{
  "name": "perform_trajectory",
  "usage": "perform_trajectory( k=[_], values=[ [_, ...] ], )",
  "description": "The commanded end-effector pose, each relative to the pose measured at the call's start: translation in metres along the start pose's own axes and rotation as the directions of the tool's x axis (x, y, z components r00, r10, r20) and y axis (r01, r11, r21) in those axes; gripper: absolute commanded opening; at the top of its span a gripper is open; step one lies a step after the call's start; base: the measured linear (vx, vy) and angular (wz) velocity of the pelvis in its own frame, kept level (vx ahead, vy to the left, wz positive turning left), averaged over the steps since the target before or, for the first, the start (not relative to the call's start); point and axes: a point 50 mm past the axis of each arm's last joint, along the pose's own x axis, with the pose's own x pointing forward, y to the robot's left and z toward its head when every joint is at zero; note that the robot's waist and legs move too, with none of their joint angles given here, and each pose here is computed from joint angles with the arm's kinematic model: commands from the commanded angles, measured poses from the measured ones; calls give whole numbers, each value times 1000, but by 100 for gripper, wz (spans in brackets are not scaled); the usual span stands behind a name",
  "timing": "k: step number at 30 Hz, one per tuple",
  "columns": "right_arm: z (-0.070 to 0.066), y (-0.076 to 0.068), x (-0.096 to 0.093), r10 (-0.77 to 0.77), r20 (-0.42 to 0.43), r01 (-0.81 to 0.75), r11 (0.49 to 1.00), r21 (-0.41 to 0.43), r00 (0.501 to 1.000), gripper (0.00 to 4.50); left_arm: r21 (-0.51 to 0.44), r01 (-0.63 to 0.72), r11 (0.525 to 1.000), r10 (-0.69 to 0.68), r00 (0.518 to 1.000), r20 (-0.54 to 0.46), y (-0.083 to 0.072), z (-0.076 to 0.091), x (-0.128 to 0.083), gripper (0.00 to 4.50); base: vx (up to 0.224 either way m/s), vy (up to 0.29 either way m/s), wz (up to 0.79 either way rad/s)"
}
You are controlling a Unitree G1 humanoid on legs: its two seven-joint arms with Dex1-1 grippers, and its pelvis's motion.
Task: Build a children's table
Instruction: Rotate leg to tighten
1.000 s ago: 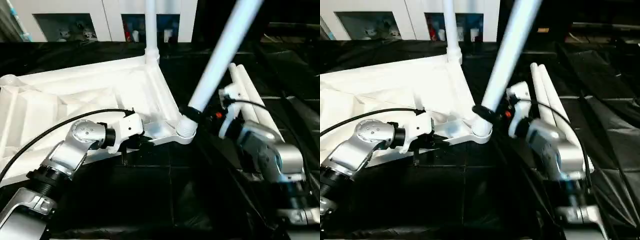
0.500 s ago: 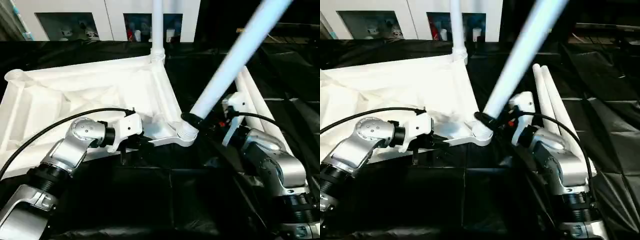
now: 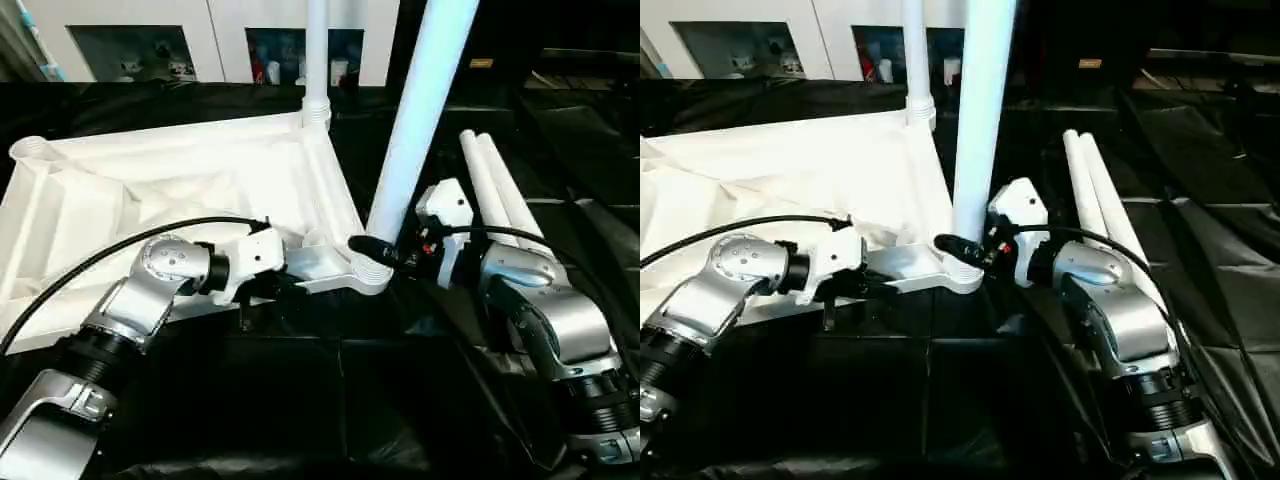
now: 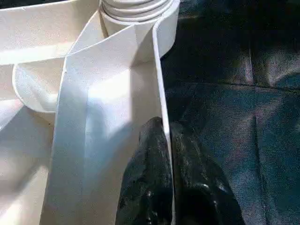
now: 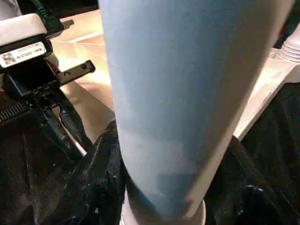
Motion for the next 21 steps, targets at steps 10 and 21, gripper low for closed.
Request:
perform_trajectory(
  k=[10,21],
  values=[
    [-72,14,8,34,-241,9,985,172,970,185,-38,53,998,-55,998,-39,-11,-16,9,0,0,0,0],
    [-72,1,17,-204,-220,248,949,196,954,185,-151,-82,985,74,996,-56,-3,-17,14,0,-5,2,-1]
  ],
)
